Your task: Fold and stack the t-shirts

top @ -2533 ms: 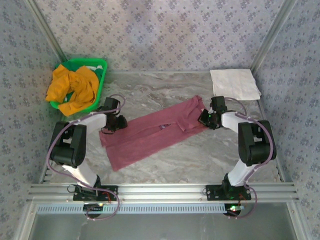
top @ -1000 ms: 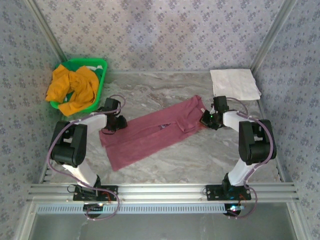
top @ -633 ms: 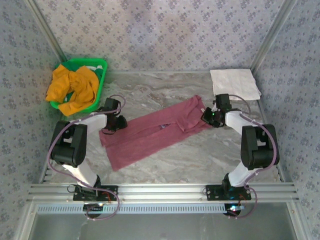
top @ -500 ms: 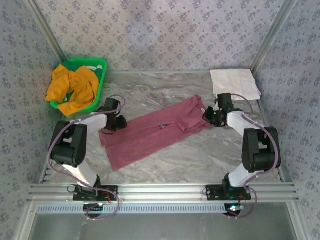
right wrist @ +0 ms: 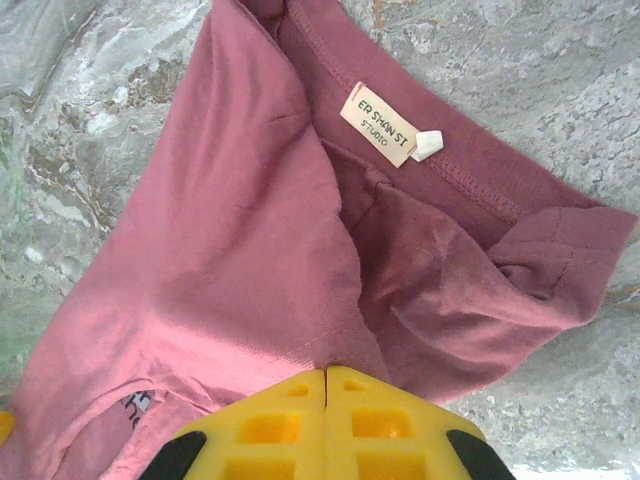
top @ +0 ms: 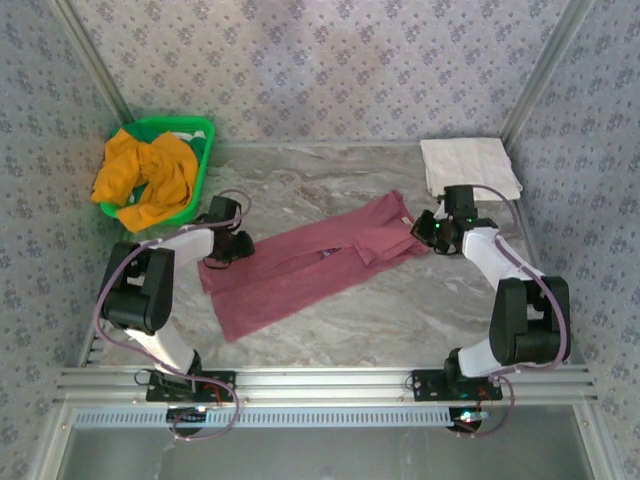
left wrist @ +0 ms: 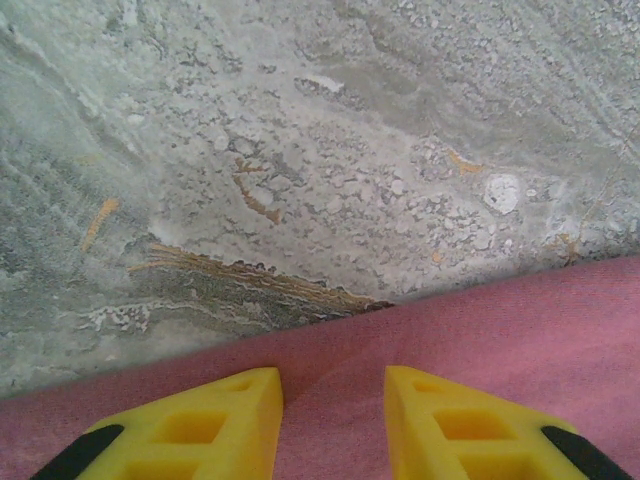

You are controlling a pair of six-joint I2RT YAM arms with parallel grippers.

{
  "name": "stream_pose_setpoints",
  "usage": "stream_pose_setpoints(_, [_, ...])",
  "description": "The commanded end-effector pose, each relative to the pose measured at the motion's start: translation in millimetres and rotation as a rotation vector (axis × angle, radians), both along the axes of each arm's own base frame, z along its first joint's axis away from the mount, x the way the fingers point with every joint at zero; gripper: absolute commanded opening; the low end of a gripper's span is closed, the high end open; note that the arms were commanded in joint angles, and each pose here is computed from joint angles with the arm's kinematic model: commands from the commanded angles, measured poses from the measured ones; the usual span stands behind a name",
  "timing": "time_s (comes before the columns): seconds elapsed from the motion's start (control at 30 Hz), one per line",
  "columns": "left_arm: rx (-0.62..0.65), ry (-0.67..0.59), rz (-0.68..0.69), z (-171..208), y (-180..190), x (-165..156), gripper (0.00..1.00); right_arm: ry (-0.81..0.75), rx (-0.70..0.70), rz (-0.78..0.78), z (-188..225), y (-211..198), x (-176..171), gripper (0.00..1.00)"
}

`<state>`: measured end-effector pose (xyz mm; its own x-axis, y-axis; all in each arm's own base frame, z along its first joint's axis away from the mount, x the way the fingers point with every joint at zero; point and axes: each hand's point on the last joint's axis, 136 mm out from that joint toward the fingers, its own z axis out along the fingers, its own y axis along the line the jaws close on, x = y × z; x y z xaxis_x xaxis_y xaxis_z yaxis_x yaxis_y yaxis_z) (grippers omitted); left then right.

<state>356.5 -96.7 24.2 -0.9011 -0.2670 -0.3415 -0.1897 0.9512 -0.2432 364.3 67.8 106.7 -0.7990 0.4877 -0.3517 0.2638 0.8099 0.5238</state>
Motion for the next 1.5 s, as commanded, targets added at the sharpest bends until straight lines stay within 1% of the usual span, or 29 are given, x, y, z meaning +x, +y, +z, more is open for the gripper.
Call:
stream_pose_setpoints(0.0, [0.030, 0.034, 0.029, -11.5, 7.9, -6.6, 0.33, 0.033, 0.002, -0.014, -1.2, -3.7, -14.2, 0.00])
stream_pose_setpoints(0.17, [0.029, 0.039, 0.035, -13.3, 9.5, -6.8, 0.33, 0.057, 0.010, -0.039, -8.0, -5.8, -23.7, 0.00])
stream_pose_setpoints(0.33, [0.022, 0.044, 0.034, -15.9, 8.7, -6.5, 0.33, 0.121, -0.021, -0.053, -42.2, -13.8, -25.5, 0.00])
stream_pose_setpoints(0.43, [0.018, 0.041, 0.033, -13.8, 7.9, -6.3, 0.33, 0.168, -0.034, -0.051, -65.5, -15.2, -25.0, 0.06])
stream_pose_setpoints(0.53, [0.021, 0.033, 0.035, -10.5, 9.4, -6.4, 0.34, 0.193, -0.056, -0.046, -80.6, -17.6, -22.7, 0.18])
stream_pose_setpoints(0.6, [0.024, 0.033, 0.034, -9.5, 10.3, -6.8, 0.34, 0.189, -0.061, -0.042, -80.1, -17.5, -18.0, 0.22])
stream_pose_setpoints(0.67, [0.024, 0.032, 0.032, -8.5, 10.1, -6.6, 0.34, 0.171, -0.073, -0.037, -73.9, -18.2, -13.3, 0.24])
stream_pose_setpoints(0.73, [0.024, 0.031, 0.031, -8.1, 10.1, -6.6, 0.34, 0.136, -0.096, -0.045, -61.5, -22.1, -8.0, 0.30])
stream_pose_setpoints(0.83, [0.021, 0.029, 0.032, -6.8, 9.6, -5.5, 0.35, 0.061, -0.148, -0.040, -34.4, -21.5, -1.4, 0.34])
stream_pose_setpoints(0.93, [0.016, 0.025, 0.032, -5.5, 8.7, -4.5, 0.35, -0.027, -0.184, 0.020, -4.9, -2.6, 1.7, 0.35])
stream_pose_setpoints(1.03, [0.012, 0.026, 0.034, -5.9, 8.1, -3.9, 0.36, -0.058, -0.154, 0.108, 8.0, 30.9, -2.3, 0.35])
stream_pose_setpoints(1.17, [0.003, 0.030, 0.031, -7.6, 6.2, -3.6, 0.36, -0.033, -0.096, 0.278, -5.3, 86.6, -17.1, 0.34])
stream_pose_setpoints(1.27, [0.002, 0.031, 0.029, -7.6, 5.9, -3.7, 0.36, -0.025, -0.173, 0.395, -18.6, 109.4, -25.7, 0.34])
stream_pose_setpoints(1.4, [0.004, 0.036, 0.022, -7.6, 5.7, -4.8, 0.36, 0.019, -0.271, 0.503, -37.2, 122.7, -30.7, 0.36])
stream_pose_setpoints(1.47, [0.008, 0.034, 0.023, -6.7, 6.4, -4.8, 0.36, 0.037, -0.331, 0.534, -43.1, 125.1, -30.4, 0.39])
